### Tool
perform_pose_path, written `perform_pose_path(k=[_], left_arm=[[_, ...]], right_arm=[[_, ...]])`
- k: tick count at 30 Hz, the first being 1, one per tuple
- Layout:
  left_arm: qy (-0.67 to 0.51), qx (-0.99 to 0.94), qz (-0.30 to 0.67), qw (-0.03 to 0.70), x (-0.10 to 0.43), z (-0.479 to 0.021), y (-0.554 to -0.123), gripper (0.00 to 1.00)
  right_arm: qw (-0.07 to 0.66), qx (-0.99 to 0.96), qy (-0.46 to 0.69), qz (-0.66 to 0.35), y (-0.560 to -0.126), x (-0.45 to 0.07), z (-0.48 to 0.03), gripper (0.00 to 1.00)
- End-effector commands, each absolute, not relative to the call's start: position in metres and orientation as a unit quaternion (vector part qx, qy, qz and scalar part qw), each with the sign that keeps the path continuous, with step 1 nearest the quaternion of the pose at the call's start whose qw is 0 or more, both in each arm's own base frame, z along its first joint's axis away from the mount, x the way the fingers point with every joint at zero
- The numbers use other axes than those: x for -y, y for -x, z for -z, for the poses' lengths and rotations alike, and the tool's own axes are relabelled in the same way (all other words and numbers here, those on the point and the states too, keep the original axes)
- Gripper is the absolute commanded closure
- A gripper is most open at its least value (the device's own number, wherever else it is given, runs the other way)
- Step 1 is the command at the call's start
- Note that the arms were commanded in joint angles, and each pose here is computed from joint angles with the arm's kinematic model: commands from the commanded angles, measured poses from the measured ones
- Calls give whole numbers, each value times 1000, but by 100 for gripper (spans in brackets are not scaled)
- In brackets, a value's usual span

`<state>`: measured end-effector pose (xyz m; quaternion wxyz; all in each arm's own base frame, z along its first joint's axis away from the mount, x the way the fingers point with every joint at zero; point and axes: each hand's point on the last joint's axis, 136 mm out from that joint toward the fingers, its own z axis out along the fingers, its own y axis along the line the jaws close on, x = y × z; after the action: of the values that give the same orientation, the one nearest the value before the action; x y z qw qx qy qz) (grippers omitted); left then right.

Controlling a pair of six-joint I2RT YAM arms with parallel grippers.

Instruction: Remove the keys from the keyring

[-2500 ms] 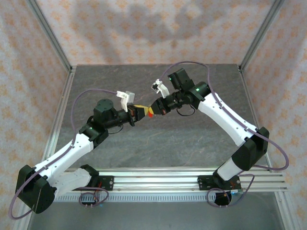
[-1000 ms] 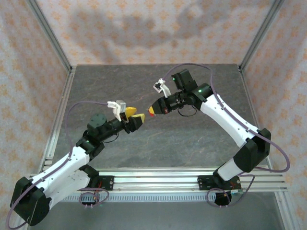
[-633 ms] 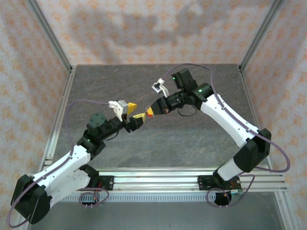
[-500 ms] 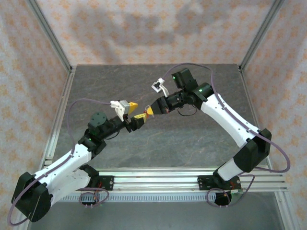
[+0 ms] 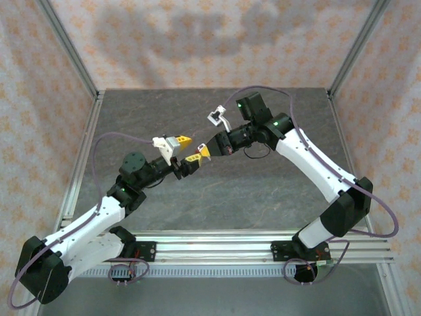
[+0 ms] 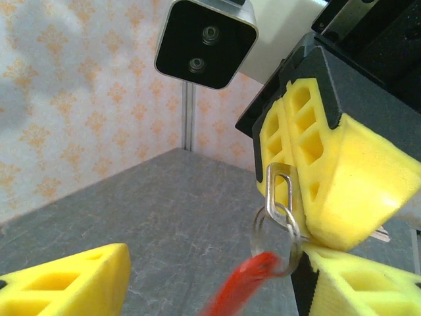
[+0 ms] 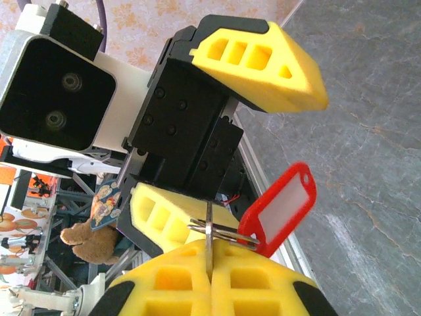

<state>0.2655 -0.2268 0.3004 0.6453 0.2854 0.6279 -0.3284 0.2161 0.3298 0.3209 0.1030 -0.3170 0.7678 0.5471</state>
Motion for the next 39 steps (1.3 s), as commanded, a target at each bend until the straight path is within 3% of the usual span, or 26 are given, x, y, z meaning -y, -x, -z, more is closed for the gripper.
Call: perform_pose_path(k=[1,39], left_arm=[[-303,-603,318,666,232,-321,-263,34],[-316,-584,260,701,236,-333,-272,34]], right_arm=[[126,-744,334,-565,-211,-330,-348,100],[118,-737,338,-573,-206,-330,-355,100]])
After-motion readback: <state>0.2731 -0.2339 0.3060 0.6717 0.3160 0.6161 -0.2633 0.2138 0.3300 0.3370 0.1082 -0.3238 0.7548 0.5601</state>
